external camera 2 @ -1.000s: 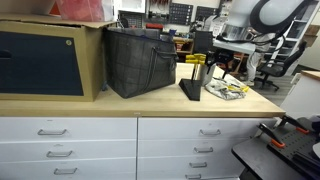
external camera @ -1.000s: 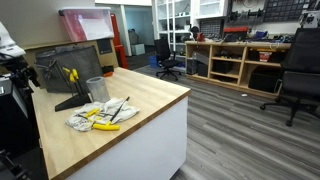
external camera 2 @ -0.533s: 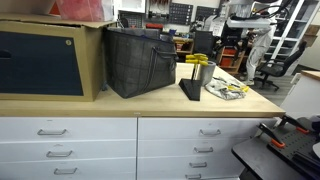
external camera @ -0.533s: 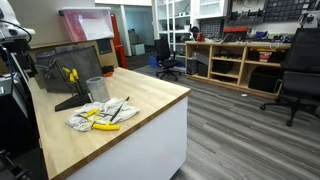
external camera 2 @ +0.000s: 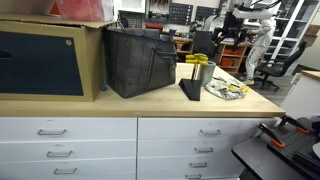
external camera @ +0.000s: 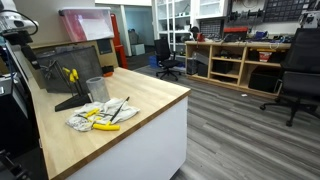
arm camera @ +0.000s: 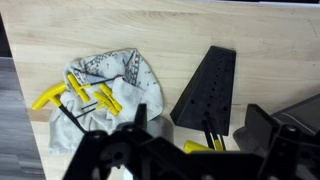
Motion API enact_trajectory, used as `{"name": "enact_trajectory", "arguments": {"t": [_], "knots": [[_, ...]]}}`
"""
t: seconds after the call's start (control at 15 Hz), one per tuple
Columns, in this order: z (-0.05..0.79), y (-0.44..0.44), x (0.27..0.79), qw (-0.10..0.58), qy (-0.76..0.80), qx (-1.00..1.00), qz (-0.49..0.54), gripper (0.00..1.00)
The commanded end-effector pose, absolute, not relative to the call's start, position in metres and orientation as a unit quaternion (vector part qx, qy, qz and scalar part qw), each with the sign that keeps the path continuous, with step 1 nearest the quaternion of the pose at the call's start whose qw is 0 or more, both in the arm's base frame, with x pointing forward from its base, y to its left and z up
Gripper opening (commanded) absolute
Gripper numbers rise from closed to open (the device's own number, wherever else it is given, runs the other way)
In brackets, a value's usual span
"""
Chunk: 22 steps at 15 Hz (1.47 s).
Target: Take the two yellow objects off of the stand
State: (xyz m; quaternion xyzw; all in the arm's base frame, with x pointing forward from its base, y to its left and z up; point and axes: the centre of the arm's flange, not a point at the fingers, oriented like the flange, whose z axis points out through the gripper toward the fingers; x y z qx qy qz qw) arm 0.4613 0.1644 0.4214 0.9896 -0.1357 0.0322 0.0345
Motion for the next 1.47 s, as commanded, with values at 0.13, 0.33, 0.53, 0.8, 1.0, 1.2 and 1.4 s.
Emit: {"name": "enact_trajectory", "arguments": {"t": [0.13, 0.33, 0.53, 0.8, 1.0, 1.2, 1.4], "knots": [[0.402, 0.159, 0.477, 0.051, -0.143, 0.988, 0.006, 1.0], [0.402, 0.141, 0.49, 0.035, -0.227, 0.973, 0.008, 1.0], [0.413, 0.129, 0.499, -0.001, -0.306, 0.952, -0.004, 1.0], [0.425, 0.138, 0.514, -0.041, -0.404, 0.914, -0.006, 1.0], [0.427, 0.149, 0.526, -0.054, -0.477, 0.877, -0.002, 1.0], [0.426, 0.155, 0.536, -0.057, -0.546, 0.836, 0.016, 1.0], [0.424, 0.163, 0.546, -0.059, -0.593, 0.802, 0.037, 1.0]]}}
